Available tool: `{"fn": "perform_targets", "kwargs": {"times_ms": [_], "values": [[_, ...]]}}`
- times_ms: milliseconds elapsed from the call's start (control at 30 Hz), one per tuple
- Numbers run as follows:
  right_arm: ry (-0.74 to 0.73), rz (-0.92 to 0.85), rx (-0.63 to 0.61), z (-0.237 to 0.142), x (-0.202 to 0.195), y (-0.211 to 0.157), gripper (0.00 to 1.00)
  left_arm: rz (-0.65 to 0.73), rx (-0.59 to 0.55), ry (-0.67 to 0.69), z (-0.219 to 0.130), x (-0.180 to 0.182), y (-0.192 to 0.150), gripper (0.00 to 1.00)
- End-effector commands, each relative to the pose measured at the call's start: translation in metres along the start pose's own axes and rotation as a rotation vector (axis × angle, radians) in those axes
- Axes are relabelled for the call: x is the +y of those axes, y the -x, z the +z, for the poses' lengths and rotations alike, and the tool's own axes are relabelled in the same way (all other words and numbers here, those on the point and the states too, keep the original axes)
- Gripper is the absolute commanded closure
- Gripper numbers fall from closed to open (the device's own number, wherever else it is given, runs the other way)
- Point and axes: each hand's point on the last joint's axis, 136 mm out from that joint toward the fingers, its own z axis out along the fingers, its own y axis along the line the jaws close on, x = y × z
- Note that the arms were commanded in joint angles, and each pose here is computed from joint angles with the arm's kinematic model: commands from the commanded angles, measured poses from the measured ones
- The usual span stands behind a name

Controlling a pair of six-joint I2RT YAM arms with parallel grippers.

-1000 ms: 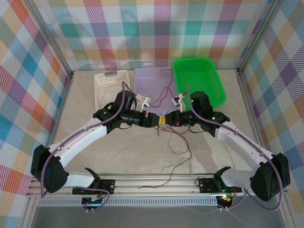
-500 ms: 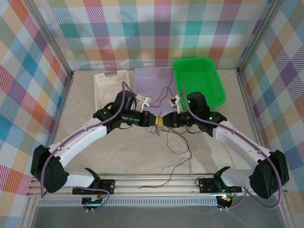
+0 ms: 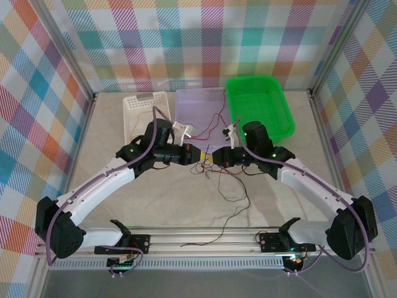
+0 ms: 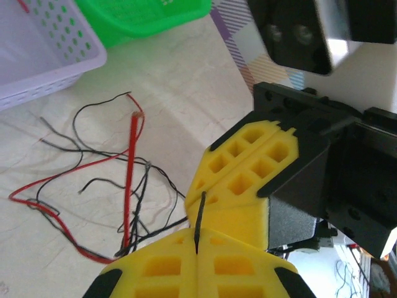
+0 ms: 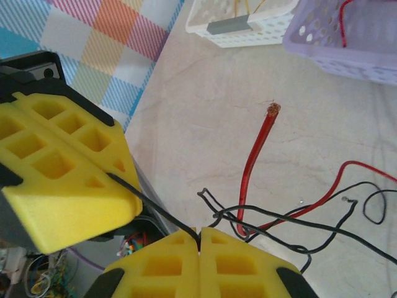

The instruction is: Untangle the cables

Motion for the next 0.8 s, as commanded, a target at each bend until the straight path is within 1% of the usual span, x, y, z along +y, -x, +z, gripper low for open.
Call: {"fn": "perform_targets", "kwargs": {"times_ms": [0, 100, 167, 300, 333, 367, 400, 467, 500, 567, 667, 733, 767], "values": [[-0.155, 0.037, 0.020, -0.002, -0.039, -0.018, 1.00, -0.054, -0.175, 0.032, -0.027, 0.011, 0.031, 1.00], [-0.219, 0.055, 0.016, -0.005, -0.055, -0.022, 1.00, -0.092, -0.259, 0.034, -0.042, 0.018, 0.042, 1.00], [-0.264, 0.081, 0.018, -0.007, -0.068, -0.026, 1.00, -0.093, -0.294, 0.033, -0.051, 0.019, 0.047, 1.00], [-0.327, 0.144, 0.004, -0.013, -0.092, -0.035, 1.00, -0.089, -0.346, 0.030, -0.063, 0.017, 0.052, 1.00], [-0.326, 0.147, 0.000, -0.013, -0.093, -0.036, 0.98, -0.087, -0.350, 0.018, -0.063, 0.016, 0.053, 1.00], [-0.314, 0.140, 0.002, -0.013, -0.092, -0.038, 0.93, -0.086, -0.351, 0.008, -0.064, 0.015, 0.053, 1.00], [-0.298, 0.135, 0.006, -0.012, -0.090, -0.041, 0.85, -0.086, -0.348, 0.004, -0.063, 0.014, 0.053, 1.00], [-0.276, 0.136, 0.017, -0.010, -0.090, -0.047, 0.65, -0.088, -0.346, -0.003, -0.062, 0.013, 0.053, 1.00], [-0.252, 0.133, 0.029, -0.008, -0.088, -0.052, 0.58, -0.090, -0.345, -0.008, -0.062, 0.013, 0.053, 1.00], [-0.209, 0.130, 0.052, -0.002, -0.088, -0.062, 0.52, -0.087, -0.351, -0.023, -0.063, 0.010, 0.054, 1.00], [-0.220, 0.135, 0.094, 0.002, -0.097, -0.080, 0.44, -0.081, -0.370, -0.030, -0.067, 0.008, 0.057, 1.00], [-0.275, 0.138, 0.122, 0.002, -0.107, -0.093, 0.41, -0.081, -0.376, -0.028, -0.069, 0.008, 0.058, 1.00], [-0.329, 0.152, 0.132, -0.001, -0.115, -0.099, 0.41, -0.081, -0.376, -0.028, -0.069, 0.008, 0.058, 1.00]]}}
